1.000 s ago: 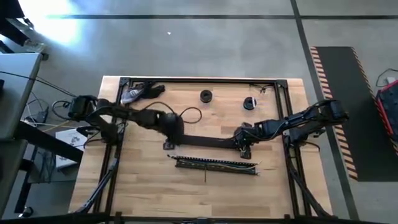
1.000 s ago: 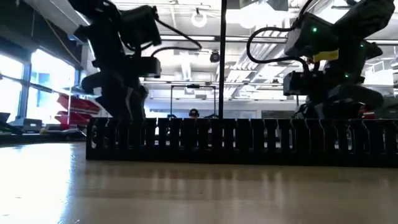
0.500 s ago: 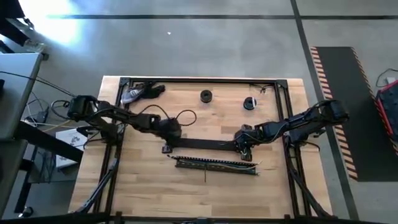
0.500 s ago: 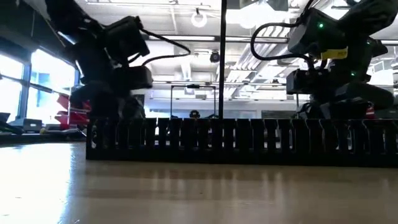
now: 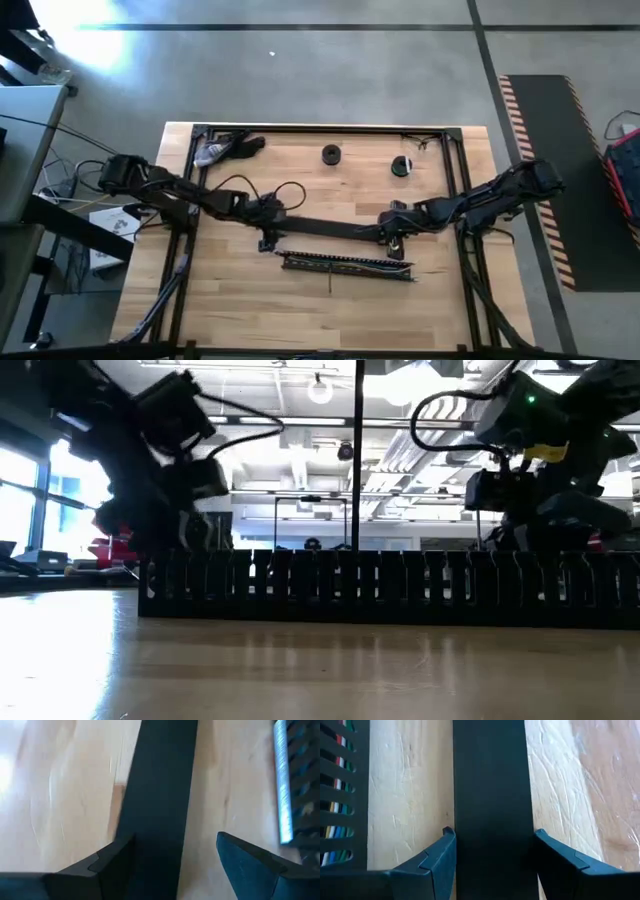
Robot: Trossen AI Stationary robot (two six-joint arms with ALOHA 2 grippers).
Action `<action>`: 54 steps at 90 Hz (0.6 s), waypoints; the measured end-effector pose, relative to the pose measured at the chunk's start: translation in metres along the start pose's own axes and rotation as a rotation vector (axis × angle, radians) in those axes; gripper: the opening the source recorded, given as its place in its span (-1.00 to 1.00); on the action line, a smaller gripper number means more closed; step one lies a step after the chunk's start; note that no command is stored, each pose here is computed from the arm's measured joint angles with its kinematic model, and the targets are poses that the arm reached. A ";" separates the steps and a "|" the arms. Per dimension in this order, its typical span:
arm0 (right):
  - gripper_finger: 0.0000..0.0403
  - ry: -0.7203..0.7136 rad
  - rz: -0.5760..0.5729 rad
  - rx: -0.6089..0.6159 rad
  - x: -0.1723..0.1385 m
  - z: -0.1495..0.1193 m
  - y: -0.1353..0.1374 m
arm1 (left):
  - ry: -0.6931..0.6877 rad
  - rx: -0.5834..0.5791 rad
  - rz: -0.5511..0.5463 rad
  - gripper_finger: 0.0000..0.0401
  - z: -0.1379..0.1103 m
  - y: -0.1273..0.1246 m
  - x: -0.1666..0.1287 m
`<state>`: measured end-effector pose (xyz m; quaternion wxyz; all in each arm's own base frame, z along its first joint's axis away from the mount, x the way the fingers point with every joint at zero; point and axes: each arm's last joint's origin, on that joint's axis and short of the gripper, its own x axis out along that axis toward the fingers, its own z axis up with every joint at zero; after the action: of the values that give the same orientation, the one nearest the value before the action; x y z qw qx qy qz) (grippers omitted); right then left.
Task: Ziptie cables
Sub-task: Close the black cable duct
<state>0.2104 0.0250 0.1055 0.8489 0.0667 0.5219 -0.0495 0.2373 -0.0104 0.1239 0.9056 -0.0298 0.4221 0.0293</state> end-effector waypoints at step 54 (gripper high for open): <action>0.42 -0.088 -0.044 -0.133 -0.025 0.027 0.005 | -0.214 -0.034 -0.033 0.30 0.017 -0.016 -0.004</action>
<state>0.2232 0.0255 0.1399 0.8724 -0.0036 0.4874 -0.0363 0.2483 -0.0253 0.1384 0.9452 -0.0490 0.3219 0.0245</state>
